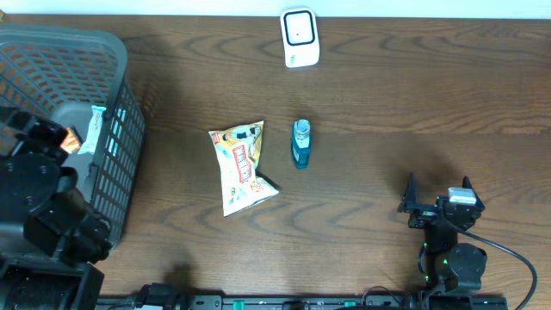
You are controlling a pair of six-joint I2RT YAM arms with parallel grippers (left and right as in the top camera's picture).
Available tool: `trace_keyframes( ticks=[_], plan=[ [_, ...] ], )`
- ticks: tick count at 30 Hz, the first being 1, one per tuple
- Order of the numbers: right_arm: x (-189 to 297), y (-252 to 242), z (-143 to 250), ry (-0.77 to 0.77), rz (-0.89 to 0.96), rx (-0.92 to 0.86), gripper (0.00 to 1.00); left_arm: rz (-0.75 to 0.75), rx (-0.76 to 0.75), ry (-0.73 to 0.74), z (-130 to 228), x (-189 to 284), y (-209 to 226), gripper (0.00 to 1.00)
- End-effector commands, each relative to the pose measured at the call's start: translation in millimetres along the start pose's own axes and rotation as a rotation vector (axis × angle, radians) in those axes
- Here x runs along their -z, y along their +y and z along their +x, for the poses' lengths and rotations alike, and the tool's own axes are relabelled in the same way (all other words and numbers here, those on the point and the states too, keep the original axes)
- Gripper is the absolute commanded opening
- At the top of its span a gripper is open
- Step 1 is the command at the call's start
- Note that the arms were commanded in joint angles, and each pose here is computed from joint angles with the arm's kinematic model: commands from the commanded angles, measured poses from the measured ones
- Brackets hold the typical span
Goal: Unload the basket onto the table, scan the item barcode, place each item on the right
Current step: 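Move the left gripper back into the basket toward the tissue pack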
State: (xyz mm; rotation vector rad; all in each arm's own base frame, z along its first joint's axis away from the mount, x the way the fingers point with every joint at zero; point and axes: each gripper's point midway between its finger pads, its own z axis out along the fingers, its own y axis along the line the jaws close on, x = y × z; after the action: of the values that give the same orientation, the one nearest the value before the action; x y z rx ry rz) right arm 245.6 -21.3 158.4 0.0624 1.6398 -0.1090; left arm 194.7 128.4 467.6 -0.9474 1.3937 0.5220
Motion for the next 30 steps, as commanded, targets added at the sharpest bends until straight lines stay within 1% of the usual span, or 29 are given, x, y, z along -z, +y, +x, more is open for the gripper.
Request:
trace_keyframes(
  ticks=[1, 6, 8, 11, 14, 15, 16, 20, 25, 28, 30],
  plan=[
    [0, 2, 0, -0.001, -0.011, 0.011, 0.99, -0.052, 0.036, -0.037, -13, -1, 10, 0.98],
    [0, 2, 0, 0.000, -0.011, 0.011, 0.99, -0.111, 0.028, -0.046, -13, -13, 13, 0.98],
    [0, 2, 0, 0.000, -0.011, 0.011, 0.99, -0.149, 0.002, -0.037, -8, -21, 14, 0.99],
    [0, 2, 0, 0.000, -0.011, 0.011, 0.99, -0.182, -0.082, 0.016, 9, -39, 10, 0.98],
    [0, 2, 0, 0.000, -0.011, 0.011, 0.99, -0.212, -0.170, 0.117, 39, -63, 9, 0.98],
    [0, 2, 0, -0.001, -0.011, 0.011, 0.99, -0.208, -0.180, 0.141, 45, -69, 8, 0.98],
    [0, 2, 0, -0.001, -0.011, 0.011, 0.99, -0.203, -0.186, 0.200, 61, -81, 7, 0.98],
    [0, 2, 0, 0.000, -0.011, 0.011, 0.99, -0.247, -0.152, 0.380, 109, -108, 19, 0.98],
    [0, 2, 0, -0.001, -0.011, 0.011, 0.99, -0.246, -0.143, 0.629, 169, -135, 31, 0.98],
    [0, 2, 0, -0.001, -0.011, 0.011, 0.99, -0.275, -0.152, 0.711, 194, -148, 39, 0.98],
    [0, 2, 0, -0.001, -0.011, 0.011, 0.99, -0.275, -0.202, 0.746, 207, -156, 40, 0.98]
  ],
)
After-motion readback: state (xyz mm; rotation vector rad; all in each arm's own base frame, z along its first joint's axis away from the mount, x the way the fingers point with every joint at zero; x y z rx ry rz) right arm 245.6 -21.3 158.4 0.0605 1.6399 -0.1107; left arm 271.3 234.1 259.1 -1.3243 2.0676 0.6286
